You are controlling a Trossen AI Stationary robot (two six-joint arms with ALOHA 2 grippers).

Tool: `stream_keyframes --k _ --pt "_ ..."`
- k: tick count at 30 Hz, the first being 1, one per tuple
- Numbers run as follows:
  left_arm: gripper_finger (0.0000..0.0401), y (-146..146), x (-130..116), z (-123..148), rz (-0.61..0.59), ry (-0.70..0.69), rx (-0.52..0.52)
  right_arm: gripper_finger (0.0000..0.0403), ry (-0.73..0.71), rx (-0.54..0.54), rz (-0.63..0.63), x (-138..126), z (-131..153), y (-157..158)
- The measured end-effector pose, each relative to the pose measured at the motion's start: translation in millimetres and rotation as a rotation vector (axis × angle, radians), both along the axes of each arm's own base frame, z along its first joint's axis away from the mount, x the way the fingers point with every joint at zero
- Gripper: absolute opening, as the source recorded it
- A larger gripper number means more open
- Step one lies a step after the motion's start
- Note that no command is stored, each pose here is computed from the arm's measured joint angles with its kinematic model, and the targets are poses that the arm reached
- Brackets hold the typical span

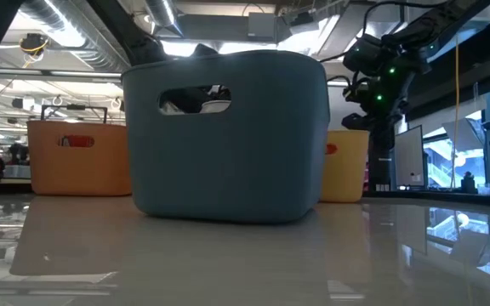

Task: Sort soda cans
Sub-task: Adjust all the bins

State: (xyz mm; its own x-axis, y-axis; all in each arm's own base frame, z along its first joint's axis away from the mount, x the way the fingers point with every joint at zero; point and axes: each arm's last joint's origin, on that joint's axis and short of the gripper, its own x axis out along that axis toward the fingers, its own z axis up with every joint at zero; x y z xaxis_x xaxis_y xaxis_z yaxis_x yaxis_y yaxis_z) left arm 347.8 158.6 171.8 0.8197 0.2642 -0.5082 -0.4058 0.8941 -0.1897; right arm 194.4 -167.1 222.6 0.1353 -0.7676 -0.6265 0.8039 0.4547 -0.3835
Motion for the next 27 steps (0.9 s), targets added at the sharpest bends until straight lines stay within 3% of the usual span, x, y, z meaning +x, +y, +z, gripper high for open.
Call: stream_keyframes --k 10,15,18,21,27 --pt "0.0361 -14 7 2 -0.033 -0.017 0.005 0.0381 0.039 -0.072 0.02 9 -6 -8" --pt "0.0361 -11 -3 13 0.001 0.017 -0.008 0.0381 0.117 -0.046 0.008 1 10 -2" --pt "0.0361 -10 -16 36 0.016 0.012 0.014 0.0381 0.077 0.027 -0.004 -9 30 7" --pt "0.0361 -15 -31 61 0.01 0.016 0.046 0.0381 -0.022 0.166 0.039 -19 47 21" --pt "0.0361 -41 -65 96 -0.021 0.104 0.014 0.0381 -0.222 0.415 0.252 -29 57 74"
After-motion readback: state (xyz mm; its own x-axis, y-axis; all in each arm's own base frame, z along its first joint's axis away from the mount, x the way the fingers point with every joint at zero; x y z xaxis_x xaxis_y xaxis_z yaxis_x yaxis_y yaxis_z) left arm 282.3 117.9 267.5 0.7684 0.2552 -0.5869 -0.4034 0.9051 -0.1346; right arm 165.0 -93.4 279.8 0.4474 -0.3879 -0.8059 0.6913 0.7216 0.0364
